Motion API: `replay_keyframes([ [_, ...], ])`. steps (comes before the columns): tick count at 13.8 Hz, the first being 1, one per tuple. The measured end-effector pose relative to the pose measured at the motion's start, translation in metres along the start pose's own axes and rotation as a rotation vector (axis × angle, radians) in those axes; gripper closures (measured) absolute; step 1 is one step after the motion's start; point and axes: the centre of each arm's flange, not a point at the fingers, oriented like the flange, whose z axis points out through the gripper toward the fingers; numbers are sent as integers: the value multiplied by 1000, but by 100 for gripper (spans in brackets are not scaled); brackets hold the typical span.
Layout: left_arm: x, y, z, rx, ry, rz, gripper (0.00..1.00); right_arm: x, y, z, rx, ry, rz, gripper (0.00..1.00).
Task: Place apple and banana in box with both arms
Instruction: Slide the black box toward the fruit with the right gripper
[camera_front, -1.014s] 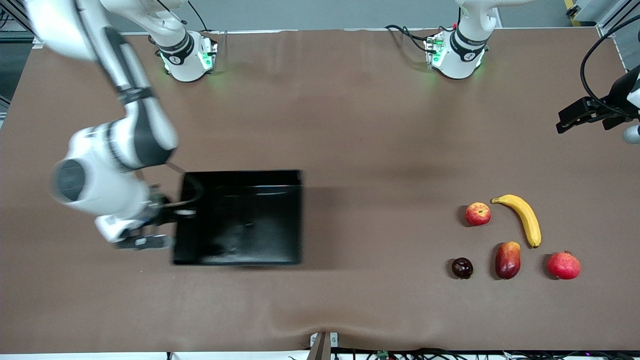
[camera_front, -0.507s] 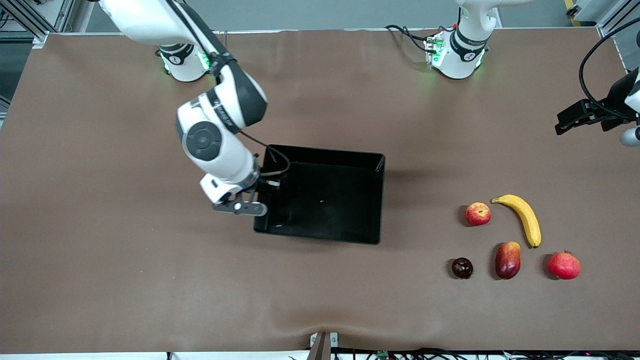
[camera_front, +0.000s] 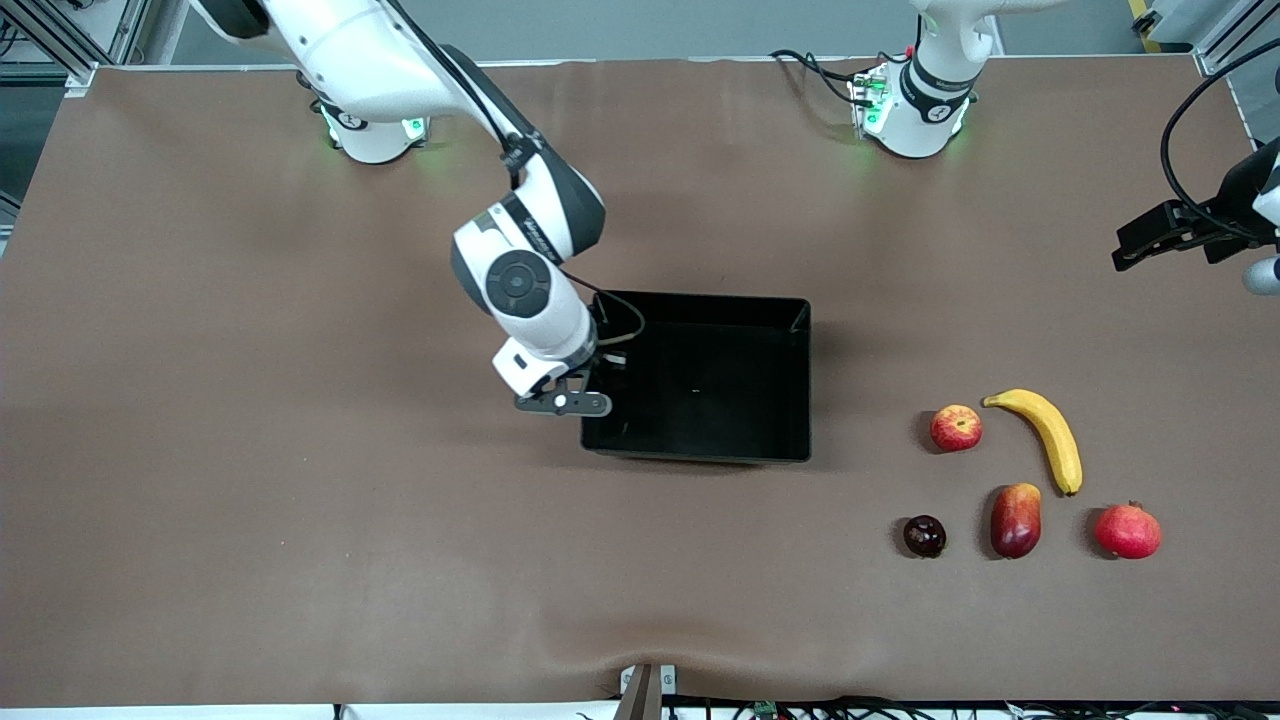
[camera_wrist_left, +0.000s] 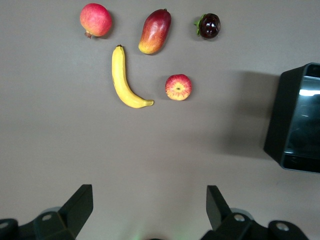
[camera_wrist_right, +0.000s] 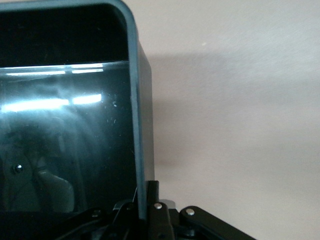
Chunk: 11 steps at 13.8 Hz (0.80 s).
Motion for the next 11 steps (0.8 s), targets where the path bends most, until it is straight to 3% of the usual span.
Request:
replay_keyframes([
  [11,11,-3,19,0,-36,-6,0,9,17,43,-36,13,72,96],
])
